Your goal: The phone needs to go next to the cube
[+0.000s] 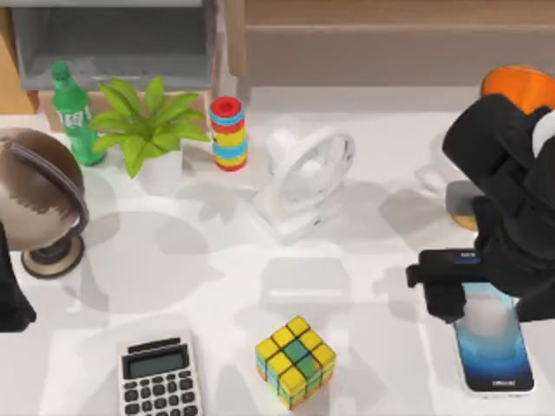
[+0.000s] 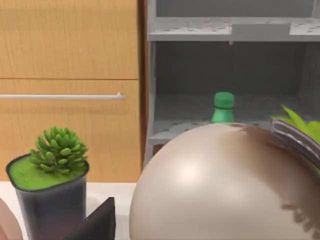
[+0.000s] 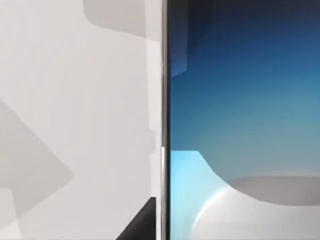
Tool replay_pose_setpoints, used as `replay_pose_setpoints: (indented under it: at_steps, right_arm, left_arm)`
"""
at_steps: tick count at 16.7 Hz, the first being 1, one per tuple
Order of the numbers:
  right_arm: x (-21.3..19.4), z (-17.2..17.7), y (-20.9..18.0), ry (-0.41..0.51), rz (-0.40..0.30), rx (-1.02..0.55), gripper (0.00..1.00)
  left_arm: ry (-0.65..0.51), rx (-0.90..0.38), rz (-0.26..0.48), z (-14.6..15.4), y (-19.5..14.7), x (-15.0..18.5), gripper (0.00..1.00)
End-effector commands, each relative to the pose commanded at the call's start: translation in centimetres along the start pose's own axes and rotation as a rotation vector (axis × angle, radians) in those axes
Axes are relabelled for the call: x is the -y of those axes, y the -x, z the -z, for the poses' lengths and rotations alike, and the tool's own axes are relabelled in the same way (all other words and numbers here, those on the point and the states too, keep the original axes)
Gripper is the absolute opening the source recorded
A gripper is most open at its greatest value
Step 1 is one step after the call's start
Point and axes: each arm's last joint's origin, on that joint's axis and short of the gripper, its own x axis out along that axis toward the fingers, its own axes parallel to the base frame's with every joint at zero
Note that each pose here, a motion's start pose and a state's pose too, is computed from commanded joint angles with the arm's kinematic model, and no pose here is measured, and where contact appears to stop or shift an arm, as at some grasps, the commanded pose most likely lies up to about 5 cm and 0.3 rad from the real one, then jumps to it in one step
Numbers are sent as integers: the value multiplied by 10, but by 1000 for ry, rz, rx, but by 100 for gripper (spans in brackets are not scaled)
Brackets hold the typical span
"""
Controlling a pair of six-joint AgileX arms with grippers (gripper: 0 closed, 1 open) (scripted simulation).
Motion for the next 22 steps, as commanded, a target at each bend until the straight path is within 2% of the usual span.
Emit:
replay_pose_setpoints:
  at_steps: [6,15,22]
  right_arm:
    - [-32,15,-3,-21,13,-19,0]
    - [-32,15,-3,-27,9,-15,0]
    - [-35,13,-3,-28,-21,22,0]
  left_arm:
    - [0,0,0,0,0,0,100]
    - [0,0,0,0,0,0,100]
    - [0,0,0,0,0,0,100]
